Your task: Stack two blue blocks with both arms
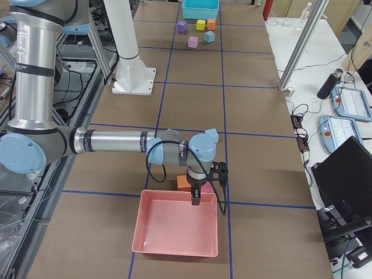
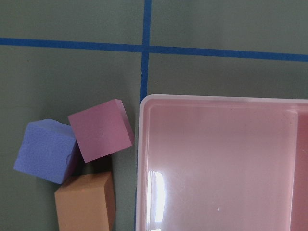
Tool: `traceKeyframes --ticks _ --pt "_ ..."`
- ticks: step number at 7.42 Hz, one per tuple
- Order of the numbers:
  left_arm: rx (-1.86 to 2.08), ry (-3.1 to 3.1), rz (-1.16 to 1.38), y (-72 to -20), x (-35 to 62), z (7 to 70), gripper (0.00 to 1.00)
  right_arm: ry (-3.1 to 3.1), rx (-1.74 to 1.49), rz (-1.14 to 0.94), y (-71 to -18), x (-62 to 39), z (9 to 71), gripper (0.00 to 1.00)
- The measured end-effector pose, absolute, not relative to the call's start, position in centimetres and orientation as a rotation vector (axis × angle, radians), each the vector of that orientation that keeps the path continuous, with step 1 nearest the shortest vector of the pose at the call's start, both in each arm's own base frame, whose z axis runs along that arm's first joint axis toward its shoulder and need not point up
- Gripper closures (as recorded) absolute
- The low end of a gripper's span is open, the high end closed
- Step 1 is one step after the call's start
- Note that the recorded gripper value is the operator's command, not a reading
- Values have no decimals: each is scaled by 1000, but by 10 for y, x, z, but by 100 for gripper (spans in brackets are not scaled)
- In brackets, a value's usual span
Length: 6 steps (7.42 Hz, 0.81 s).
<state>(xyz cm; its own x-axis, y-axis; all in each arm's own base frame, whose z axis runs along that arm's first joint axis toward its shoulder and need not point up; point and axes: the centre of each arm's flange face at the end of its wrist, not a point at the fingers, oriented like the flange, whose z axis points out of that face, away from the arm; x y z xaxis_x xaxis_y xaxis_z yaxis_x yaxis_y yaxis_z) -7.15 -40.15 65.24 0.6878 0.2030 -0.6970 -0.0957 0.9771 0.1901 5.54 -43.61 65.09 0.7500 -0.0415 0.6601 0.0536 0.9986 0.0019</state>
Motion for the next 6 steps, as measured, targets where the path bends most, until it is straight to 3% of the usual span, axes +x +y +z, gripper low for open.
traceKeyframes --ticks 6 --pt "192 788 189 -410 -72 626 2 -730 96 -49 -452 53 618 0"
